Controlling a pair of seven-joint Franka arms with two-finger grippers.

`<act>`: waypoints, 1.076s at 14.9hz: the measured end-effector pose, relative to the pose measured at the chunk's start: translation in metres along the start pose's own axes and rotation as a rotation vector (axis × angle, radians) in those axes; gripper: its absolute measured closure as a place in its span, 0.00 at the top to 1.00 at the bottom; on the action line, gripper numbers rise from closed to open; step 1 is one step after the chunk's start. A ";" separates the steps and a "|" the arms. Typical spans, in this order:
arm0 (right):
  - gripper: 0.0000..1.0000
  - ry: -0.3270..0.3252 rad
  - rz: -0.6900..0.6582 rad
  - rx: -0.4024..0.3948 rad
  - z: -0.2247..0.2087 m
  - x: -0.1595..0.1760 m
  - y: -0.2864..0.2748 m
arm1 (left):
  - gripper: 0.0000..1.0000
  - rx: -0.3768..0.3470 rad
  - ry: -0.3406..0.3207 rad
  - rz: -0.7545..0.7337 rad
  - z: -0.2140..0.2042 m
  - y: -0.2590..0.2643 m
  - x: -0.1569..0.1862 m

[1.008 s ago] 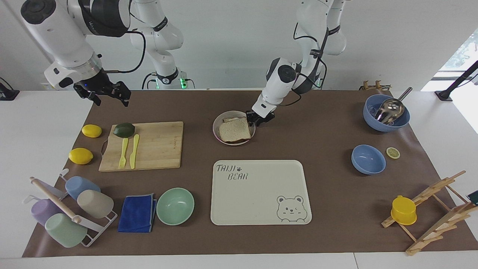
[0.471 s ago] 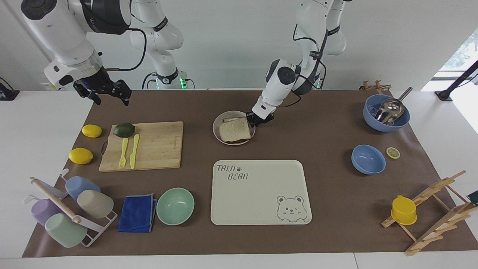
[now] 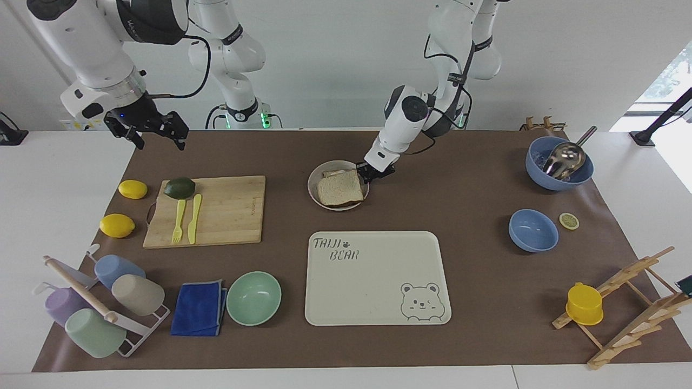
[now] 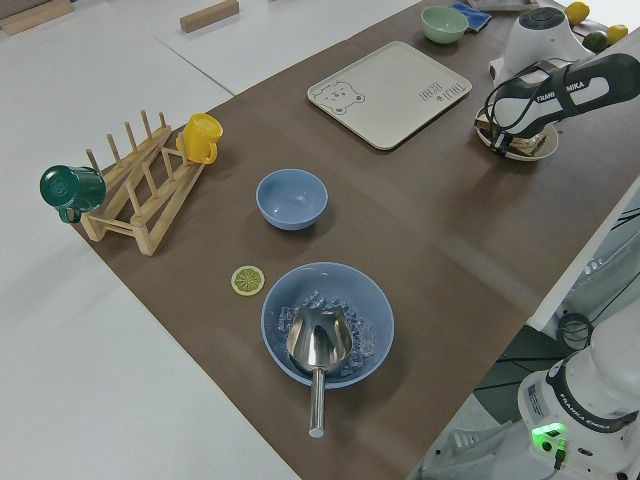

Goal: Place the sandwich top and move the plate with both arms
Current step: 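Slide the grey plate with the left gripper onto the bear tray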

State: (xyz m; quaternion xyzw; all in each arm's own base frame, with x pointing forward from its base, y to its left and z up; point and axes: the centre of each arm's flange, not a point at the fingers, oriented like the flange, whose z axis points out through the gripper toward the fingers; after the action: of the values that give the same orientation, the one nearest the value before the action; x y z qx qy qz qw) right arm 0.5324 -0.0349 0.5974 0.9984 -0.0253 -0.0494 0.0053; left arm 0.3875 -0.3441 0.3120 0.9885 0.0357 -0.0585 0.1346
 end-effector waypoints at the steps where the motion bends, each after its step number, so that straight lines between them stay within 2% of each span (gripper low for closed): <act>1: 1.00 0.000 0.000 0.000 0.000 0.000 0.000 | 0.04 -0.007 -0.002 -0.013 -0.009 -0.001 0.008; 2: 1.00 0.000 0.000 0.000 0.000 0.000 0.000 | 0.04 -0.016 -0.015 -0.033 -0.026 -0.002 0.023; 4: 1.00 0.000 0.000 0.000 0.000 0.000 0.000 | 0.04 -0.054 -0.033 -0.068 -0.089 -0.013 0.072; 6: 1.00 0.000 0.000 0.000 0.000 0.000 0.000 | 0.04 -0.099 -0.004 -0.106 -0.146 -0.034 0.118; 7: 1.00 0.000 0.000 0.000 0.000 0.000 0.000 | 0.04 -0.115 0.014 -0.125 -0.161 -0.042 0.135; 11: 1.00 0.000 0.000 0.000 0.000 0.000 0.000 | 0.04 -0.143 0.024 -0.154 -0.152 -0.044 0.194; 16: 1.00 0.000 0.000 0.000 0.000 0.000 0.000 | 0.04 -0.139 -0.018 -0.187 -0.087 -0.051 0.251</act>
State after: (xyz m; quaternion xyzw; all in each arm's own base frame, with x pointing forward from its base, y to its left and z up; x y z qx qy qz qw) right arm 0.5324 -0.0349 0.5974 0.9984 -0.0253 -0.0494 0.0053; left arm 0.6407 -0.2579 0.3504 0.9685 0.1307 -0.0773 0.1971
